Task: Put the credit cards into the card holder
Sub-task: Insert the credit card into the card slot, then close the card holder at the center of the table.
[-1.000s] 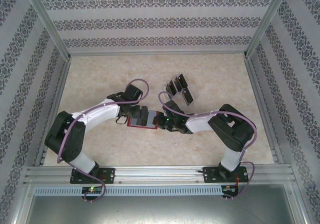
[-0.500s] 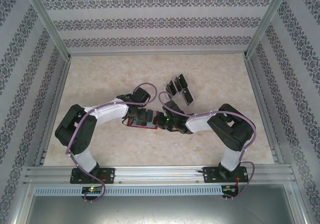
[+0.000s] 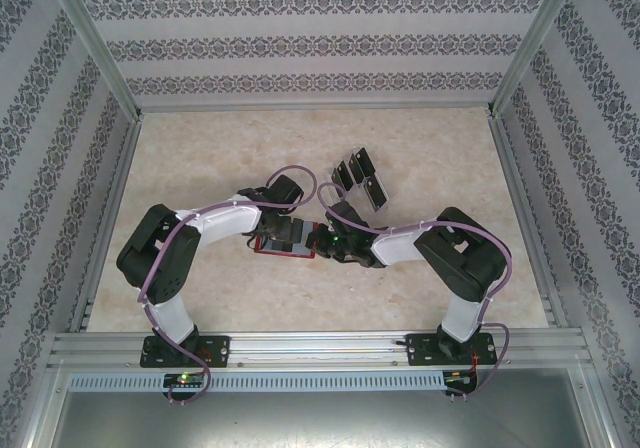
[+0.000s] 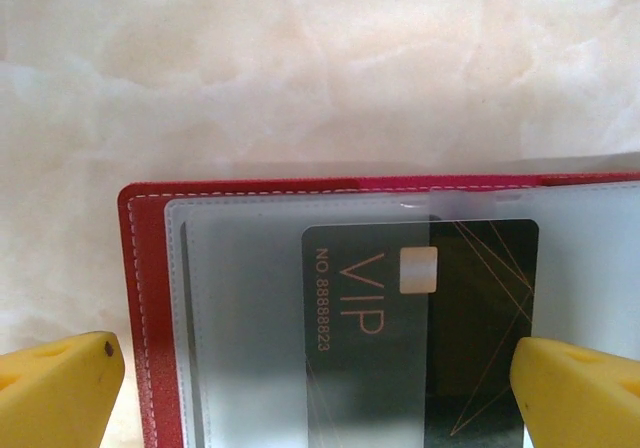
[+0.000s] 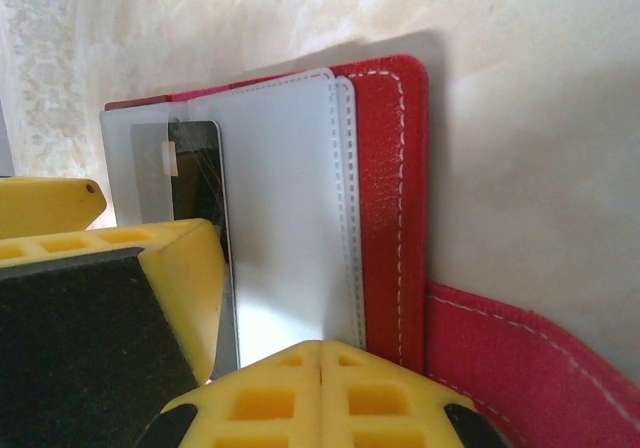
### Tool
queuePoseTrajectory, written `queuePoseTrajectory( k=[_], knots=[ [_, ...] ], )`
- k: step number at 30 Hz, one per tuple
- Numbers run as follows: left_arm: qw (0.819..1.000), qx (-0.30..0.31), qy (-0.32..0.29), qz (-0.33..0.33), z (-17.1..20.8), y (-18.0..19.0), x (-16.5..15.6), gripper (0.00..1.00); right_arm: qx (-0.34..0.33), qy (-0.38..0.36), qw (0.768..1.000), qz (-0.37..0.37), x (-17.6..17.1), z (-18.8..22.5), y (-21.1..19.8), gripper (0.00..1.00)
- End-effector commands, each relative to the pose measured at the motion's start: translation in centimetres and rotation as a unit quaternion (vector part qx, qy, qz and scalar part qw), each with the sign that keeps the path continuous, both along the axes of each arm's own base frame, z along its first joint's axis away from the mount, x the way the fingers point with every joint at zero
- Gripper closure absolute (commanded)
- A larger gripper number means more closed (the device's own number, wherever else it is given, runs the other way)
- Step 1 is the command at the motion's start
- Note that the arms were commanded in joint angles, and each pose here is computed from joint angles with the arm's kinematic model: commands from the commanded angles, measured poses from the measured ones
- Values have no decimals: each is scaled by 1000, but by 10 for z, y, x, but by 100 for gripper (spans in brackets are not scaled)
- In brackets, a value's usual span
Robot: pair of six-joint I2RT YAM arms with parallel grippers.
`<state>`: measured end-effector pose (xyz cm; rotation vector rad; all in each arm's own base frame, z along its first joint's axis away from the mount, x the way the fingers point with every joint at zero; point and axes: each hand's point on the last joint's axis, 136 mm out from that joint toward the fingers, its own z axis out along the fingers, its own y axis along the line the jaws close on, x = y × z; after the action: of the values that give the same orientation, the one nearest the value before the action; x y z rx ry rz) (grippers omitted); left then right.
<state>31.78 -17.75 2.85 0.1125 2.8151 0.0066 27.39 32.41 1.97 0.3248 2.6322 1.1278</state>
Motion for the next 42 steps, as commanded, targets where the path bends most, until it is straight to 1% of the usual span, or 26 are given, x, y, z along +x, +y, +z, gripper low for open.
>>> queuePoseTrajectory(
  k=[1,5,20,29,34,38,41,42],
  knots=[
    [999,41,14,7,-3,14,-7,0,-37,20,999,-23,-2,-22,-18,100],
    [998,51,16,14,-3,25,-8,0,-40,23,999,-24,-2,-24,-19,100],
    [998,54,12,32,4,50,-9,0,-43,25,998,-27,0,-25,-21,100],
    [999,-7,-24,23,30,32,-1,0,-36,23,999,-20,1,-21,-17,100],
    [998,-27,-37,35,40,30,0,0,-14,5,1000,4,3,0,-5,100],
    [997,-48,-33,56,35,32,-1,0,-2,-23,999,31,5,34,3,100],
    [993,-84,-32,81,33,35,-1,0,-18,-46,998,40,5,59,-1,100],
    [990,-98,-35,90,32,37,-1,0,-28,-53,997,40,4,65,-5,96]
  ],
)
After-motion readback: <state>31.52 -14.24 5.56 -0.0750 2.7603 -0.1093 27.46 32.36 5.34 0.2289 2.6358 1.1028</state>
